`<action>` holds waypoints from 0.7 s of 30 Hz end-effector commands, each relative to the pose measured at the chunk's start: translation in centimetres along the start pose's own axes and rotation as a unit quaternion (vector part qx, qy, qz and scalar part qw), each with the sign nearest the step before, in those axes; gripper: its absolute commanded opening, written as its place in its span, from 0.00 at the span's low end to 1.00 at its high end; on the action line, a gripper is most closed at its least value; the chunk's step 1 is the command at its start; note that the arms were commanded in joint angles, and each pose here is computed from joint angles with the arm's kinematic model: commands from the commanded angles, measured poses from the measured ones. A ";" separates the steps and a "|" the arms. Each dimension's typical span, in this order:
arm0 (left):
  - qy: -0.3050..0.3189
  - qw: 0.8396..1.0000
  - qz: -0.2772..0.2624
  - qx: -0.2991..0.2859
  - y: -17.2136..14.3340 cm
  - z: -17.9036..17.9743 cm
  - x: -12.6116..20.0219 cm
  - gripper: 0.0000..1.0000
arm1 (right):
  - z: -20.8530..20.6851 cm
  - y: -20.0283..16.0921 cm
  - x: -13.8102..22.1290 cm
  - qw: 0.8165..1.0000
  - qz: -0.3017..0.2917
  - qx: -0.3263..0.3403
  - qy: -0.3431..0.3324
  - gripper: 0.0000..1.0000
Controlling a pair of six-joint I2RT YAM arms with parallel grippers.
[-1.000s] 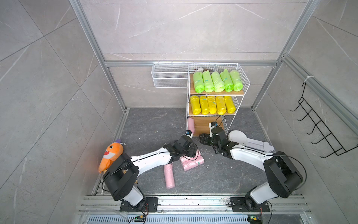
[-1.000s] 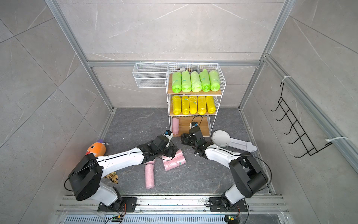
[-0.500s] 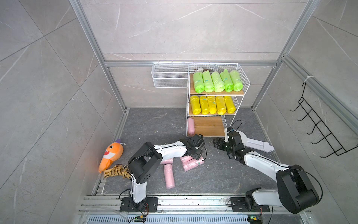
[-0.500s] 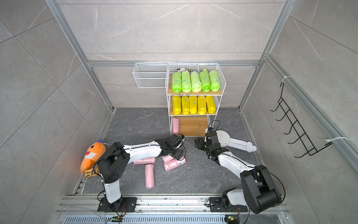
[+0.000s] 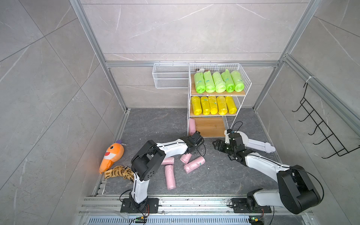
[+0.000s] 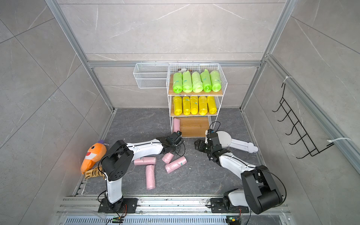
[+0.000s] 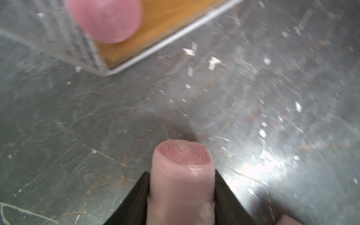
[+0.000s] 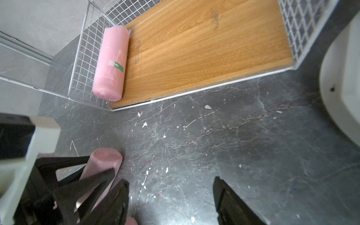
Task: Sort the rolls of trash bags by color and place them on the shelf
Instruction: Pick up the roll of trash bags from the center of the board.
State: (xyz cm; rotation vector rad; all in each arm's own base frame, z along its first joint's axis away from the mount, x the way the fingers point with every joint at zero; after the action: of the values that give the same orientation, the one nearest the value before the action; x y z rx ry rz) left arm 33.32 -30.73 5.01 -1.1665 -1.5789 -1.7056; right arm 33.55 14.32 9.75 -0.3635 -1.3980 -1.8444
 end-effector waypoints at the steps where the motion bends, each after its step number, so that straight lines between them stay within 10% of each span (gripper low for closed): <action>1: -0.008 0.990 -0.076 0.114 4.5 2.5 2.9 0.42 | 2.8 0.4 0.5 0.998 -0.008 -0.001 0.068 0.72; 10: -0.178 0.903 -0.174 0.349 9.6 5.4 9.4 0.35 | 12.5 0.1 1.1 0.967 -0.038 0.014 0.251 0.78; 21: -0.289 0.823 -0.192 0.449 9.8 5.0 13.2 0.35 | 17.6 -0.6 0.5 0.943 -0.041 0.017 0.330 0.93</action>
State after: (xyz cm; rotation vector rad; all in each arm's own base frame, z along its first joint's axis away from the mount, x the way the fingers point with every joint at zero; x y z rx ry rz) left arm 36.11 -24.45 16.41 -0.8600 -2.5238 -0.7168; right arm 28.90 29.08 14.32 0.2478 -1.0080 -1.7594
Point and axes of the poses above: each gripper's point midway between its finger pads, its own x axis back along the fingers, its own z axis along the line the jaws close on, y = z × x, the point moved 1 cm from there along x, back along the fingers, and after that the axes turned 14 degrees about x, right-handed, at the moved point
